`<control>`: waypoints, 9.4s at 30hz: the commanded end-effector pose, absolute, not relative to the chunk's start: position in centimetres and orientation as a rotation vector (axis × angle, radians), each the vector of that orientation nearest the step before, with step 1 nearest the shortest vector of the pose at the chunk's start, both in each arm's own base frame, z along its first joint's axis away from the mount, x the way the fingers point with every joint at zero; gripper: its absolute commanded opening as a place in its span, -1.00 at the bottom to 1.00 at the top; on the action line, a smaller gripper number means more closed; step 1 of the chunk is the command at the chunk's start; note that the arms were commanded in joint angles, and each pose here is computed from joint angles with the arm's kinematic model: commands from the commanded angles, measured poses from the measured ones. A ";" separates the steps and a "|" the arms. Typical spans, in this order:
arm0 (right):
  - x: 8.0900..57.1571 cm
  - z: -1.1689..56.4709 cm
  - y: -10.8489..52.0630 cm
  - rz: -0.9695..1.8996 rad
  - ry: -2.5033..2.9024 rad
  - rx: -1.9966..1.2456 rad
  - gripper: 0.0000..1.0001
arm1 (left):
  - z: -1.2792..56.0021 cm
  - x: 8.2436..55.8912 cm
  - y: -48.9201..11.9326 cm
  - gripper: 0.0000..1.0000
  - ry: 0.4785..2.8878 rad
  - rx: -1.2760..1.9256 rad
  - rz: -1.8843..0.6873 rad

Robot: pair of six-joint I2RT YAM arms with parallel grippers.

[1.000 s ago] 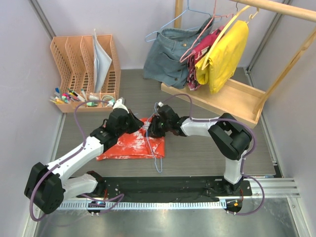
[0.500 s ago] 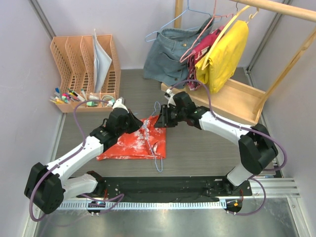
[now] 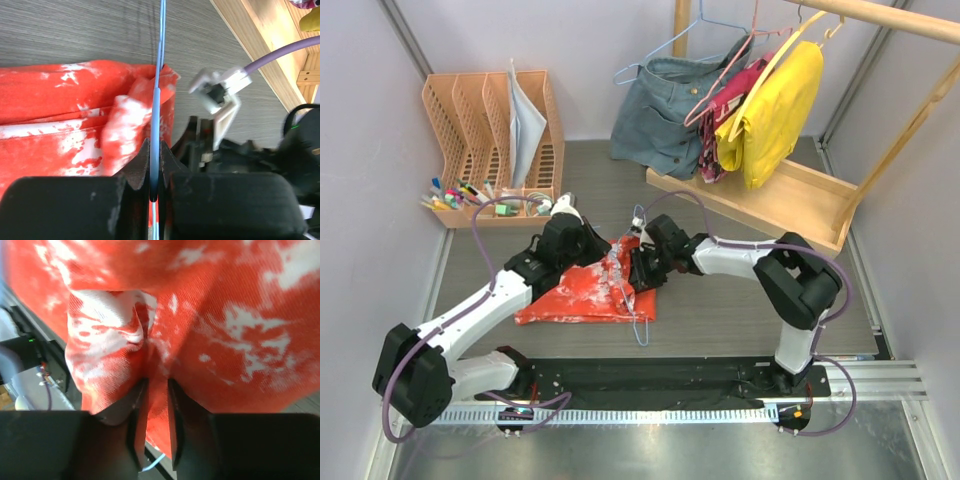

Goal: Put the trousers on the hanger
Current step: Place trousers on hanger

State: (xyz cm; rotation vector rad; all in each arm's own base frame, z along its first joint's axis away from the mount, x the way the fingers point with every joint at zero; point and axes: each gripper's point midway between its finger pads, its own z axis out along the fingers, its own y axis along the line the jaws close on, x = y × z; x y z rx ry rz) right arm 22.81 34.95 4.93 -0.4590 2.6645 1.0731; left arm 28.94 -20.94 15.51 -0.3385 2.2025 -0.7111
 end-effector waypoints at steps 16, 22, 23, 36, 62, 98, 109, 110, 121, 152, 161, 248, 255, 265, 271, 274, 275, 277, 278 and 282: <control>30.0 14.9 34.8 1.025 2.230 -0.444 -0.39 | 17.8 29.8 -21.9 -1.00 2.148 -0.324 -0.751; 33.3 12.6 36.9 1.045 2.211 -0.399 -0.37 | 17.5 29.9 -22.0 -1.00 2.156 -0.329 -0.746; 33.6 12.1 37.0 1.042 2.218 -0.379 -0.37 | 17.6 30.0 -22.0 -1.00 2.156 -0.330 -0.744; 31.4 14.9 33.5 1.016 2.201 -0.515 0.00 | 16.8 30.4 -21.4 -1.00 2.211 -0.298 -0.636; 27.0 14.8 38.5 1.278 2.262 -0.381 0.03 | 18.3 31.4 -23.2 -1.00 2.187 -0.313 -0.717; 28.1 18.5 34.3 1.844 2.200 0.068 -0.98 | 13.3 29.1 -18.3 0.20 2.440 -0.464 -0.897; 27.4 18.5 33.8 1.916 2.192 0.112 -0.98 | 8.4 28.0 -21.2 0.29 2.579 -0.467 -0.875; 27.1 18.6 33.8 1.923 2.191 0.100 -0.98 | 8.2 28.0 -21.3 0.37 2.583 -0.468 -0.864; 27.0 18.7 32.7 1.943 2.174 0.108 -0.98 | 6.9 28.7 -21.9 0.31 2.613 -0.402 -0.797; 27.6 20.0 28.7 1.933 2.057 0.127 -0.98 | 24.8 30.8 -29.6 -0.99 2.311 -0.135 -1.307; 27.2 16.1 28.0 1.857 2.172 0.172 -0.98 | 29.6 29.5 -29.9 -1.00 2.225 -0.052 -1.399; 26.7 11.5 27.2 1.676 2.408 0.148 -0.98 | 3.0 23.1 -11.1 0.95 2.480 1.496 -0.461; 26.4 14.0 27.3 1.706 2.349 0.112 -0.98 | 4.3 24.4 -13.1 0.83 2.453 1.370 -0.578; 24.7 22.5 27.0 1.807 2.195 0.059 -0.98 | 21.8 23.8 -19.6 0.99 2.005 0.989 -0.855; 23.9 26.5 26.5 1.825 2.130 0.116 -0.98 | 26.7 22.4 -23.7 0.91 1.966 0.752 -1.038; 24.0 28.9 26.4 1.806 2.101 0.094 -0.98 | 28.2 21.2 -25.9 0.87 1.909 0.699 -1.129; 24.1 29.7 26.4 1.802 2.082 0.074 -0.98 | 28.7 21.3 -26.3 0.87 1.890 0.681 -1.120; 23.8 32.0 26.2 1.786 2.032 0.015 -0.98 | 29.8 21.7 -27.2 0.87 1.853 0.663 -1.130; 23.7 32.7 26.1 1.767 2.021 0.001 -0.98 | 30.6 22.2 -27.3 0.87 1.836 0.645 -1.119; 23.0 34.5 24.8 1.619 2.049 -0.011 -0.98 | 31.4 24.0 -27.0 0.98 1.819 0.592 -1.045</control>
